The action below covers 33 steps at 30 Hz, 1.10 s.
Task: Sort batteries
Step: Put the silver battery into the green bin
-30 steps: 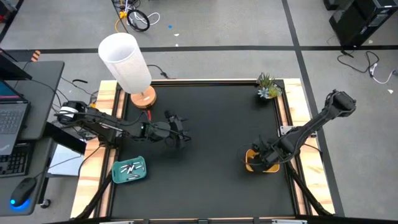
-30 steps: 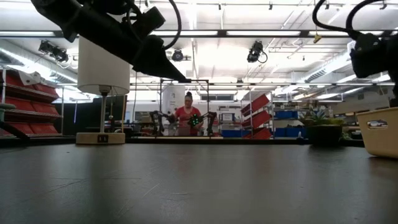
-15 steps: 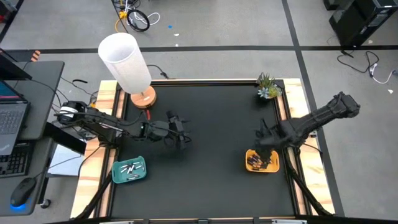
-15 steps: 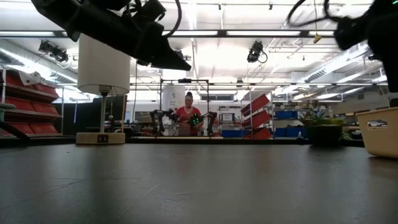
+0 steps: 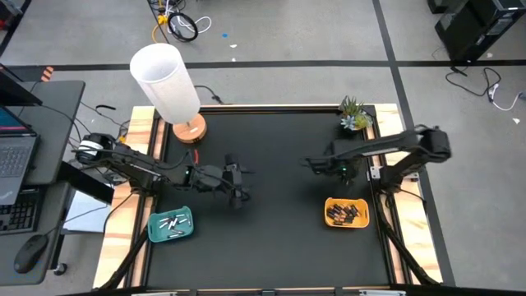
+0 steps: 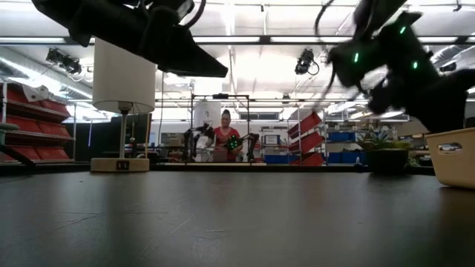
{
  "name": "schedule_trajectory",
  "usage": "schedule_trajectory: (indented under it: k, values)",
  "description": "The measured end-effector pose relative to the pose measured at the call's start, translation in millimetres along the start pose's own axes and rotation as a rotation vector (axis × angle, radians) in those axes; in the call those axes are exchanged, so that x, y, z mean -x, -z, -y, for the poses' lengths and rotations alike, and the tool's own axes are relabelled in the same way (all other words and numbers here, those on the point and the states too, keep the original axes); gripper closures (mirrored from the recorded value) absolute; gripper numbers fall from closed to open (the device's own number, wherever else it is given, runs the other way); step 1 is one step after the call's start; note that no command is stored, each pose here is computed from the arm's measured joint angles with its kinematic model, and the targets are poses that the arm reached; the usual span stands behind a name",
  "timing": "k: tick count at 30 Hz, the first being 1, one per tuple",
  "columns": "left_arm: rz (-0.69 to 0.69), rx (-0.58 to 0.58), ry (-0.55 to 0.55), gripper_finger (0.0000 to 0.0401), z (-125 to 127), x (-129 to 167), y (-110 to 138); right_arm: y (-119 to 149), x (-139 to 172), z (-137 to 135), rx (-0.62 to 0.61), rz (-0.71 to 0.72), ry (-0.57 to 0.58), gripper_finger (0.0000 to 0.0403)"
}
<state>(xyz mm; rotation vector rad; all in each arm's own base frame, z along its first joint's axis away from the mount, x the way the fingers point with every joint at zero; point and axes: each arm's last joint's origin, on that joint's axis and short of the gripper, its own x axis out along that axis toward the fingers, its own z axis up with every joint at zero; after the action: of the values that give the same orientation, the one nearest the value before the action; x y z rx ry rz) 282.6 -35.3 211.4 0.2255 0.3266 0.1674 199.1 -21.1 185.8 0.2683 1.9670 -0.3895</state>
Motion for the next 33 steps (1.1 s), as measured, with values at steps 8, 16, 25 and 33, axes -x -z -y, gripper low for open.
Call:
schedule_trajectory:
  k: [8,16,25,33]
  values:
    - [-0.055,-0.021,0.005,0.0183,1,0,6,-19,-30,10,0.184,-0.292,0.083,0.0143]
    - [-0.113,-0.041,0.013,0.0183,1,1,12,-19,-47,17,0.231,-0.336,0.052,0.0113]
    - [-0.120,-0.051,0.014,0.0183,1,1,12,-28,-38,19,0.120,-0.262,0.069,0.0106]
    - [-0.098,-0.066,0.008,0.0183,0,0,10,-13,-40,19,0.166,-0.375,0.090,0.0131]
